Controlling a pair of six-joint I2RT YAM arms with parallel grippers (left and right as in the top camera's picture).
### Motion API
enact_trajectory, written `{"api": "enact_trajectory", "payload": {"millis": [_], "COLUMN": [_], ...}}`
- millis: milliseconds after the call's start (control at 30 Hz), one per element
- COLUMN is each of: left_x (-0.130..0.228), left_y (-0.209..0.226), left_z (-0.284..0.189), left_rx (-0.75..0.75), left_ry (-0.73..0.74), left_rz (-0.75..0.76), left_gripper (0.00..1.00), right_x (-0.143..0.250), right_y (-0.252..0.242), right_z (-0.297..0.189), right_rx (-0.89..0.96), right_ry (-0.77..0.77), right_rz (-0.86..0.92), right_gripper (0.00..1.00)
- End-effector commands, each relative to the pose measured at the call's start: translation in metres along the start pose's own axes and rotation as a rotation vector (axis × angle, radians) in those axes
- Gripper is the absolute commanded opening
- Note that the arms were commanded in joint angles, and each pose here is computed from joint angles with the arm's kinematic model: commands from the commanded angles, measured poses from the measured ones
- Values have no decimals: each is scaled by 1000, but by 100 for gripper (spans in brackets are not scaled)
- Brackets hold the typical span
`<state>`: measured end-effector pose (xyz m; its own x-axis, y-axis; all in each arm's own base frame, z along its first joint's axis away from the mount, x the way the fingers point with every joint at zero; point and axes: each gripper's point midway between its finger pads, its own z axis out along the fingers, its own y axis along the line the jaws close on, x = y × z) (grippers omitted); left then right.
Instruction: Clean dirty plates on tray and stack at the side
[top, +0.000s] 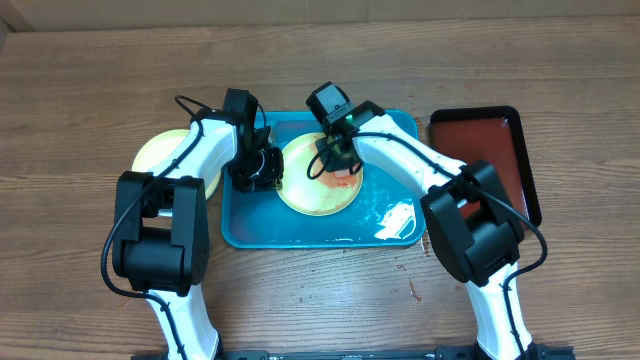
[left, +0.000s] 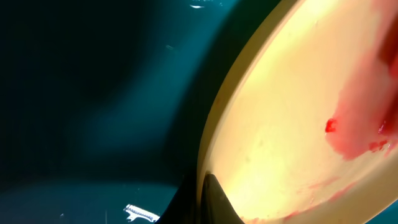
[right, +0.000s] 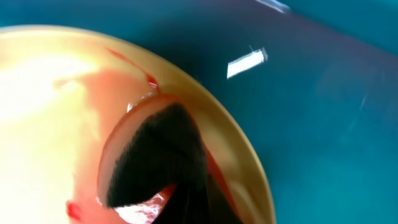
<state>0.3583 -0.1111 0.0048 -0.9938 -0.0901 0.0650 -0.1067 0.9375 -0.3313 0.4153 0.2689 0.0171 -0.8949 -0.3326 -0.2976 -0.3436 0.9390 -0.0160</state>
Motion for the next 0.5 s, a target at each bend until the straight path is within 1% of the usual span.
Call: {"api": "enact_trajectory", "payload": {"millis": [0,133,233,367,467], "left_x": [4,6,7,6,6], "left_y": [9,9,8,7,7], "left_z": [5,5,5,5,5], "left_rx": [-33,-34,-25,-16,-16], "left_ry": [19,24,30,29,29], "left_rz": [49,51,56,57,57], "left_gripper": [4,4,4,4,4], "right_x": [-2,-19,-24,-19,-11], "right_y": [17,45,60,61,49], "right_z": [17,12,8,8,11], "right_rx": [-44,-204,-288,-300,-275], "right_ry": [-21,-81,-95,-74,-33], "right_rz": [-2,-1,-6,-6,12], "right_gripper": [4,4,4,4,4]}}
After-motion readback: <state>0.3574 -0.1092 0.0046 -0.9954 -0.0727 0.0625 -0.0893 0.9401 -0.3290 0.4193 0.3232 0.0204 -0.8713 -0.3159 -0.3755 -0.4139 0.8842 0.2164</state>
